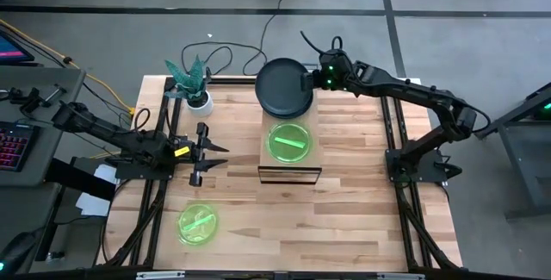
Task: Place and stack plates onto a shelf
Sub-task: Stack the black plate on top of the black plate on the shelf
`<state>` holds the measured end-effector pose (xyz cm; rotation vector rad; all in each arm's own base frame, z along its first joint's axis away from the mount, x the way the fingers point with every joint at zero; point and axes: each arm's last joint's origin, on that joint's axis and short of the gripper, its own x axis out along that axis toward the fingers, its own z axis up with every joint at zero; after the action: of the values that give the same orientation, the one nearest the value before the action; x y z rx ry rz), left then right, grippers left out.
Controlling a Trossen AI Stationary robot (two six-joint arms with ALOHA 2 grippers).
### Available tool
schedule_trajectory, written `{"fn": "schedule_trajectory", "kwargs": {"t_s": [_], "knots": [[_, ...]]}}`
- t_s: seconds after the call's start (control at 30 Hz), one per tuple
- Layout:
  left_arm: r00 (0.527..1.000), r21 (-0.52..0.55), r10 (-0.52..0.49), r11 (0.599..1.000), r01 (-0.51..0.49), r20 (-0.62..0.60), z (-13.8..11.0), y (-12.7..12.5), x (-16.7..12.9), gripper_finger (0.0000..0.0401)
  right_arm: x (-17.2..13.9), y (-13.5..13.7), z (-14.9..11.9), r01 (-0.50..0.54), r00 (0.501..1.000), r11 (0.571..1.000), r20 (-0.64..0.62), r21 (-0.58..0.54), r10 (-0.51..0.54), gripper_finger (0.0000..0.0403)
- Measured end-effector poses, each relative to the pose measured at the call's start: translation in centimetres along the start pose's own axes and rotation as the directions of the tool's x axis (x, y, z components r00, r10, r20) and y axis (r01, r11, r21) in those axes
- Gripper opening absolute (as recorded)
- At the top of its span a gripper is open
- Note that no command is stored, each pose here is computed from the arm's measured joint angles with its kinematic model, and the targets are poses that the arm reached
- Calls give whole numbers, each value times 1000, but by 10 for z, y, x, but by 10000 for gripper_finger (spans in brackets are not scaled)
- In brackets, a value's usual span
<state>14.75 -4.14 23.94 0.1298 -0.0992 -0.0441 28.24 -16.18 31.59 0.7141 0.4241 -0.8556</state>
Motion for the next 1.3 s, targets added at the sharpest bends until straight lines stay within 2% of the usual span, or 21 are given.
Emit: {"fn": "schedule_trajectory", "kwargs": {"t_s": [0.9, 1.13, 1.3], "knots": [[1000, 9, 1, 1000, -1, 0, 0, 0, 0, 115, 0, 0, -2, -19, 999, 1000, -28, -8, 19, 0], [1000, 9, 0, 1000, 0, 0, 0, 0, 0, 115, -2, 7, -8, -39, 998, 997, -53, -72, 35, 0], [1000, 9, 1, 1000, -1, 0, 0, 0, 0, 115, -2, 7, -9, -42, 998, 996, -57, -75, 37, 0]]}}
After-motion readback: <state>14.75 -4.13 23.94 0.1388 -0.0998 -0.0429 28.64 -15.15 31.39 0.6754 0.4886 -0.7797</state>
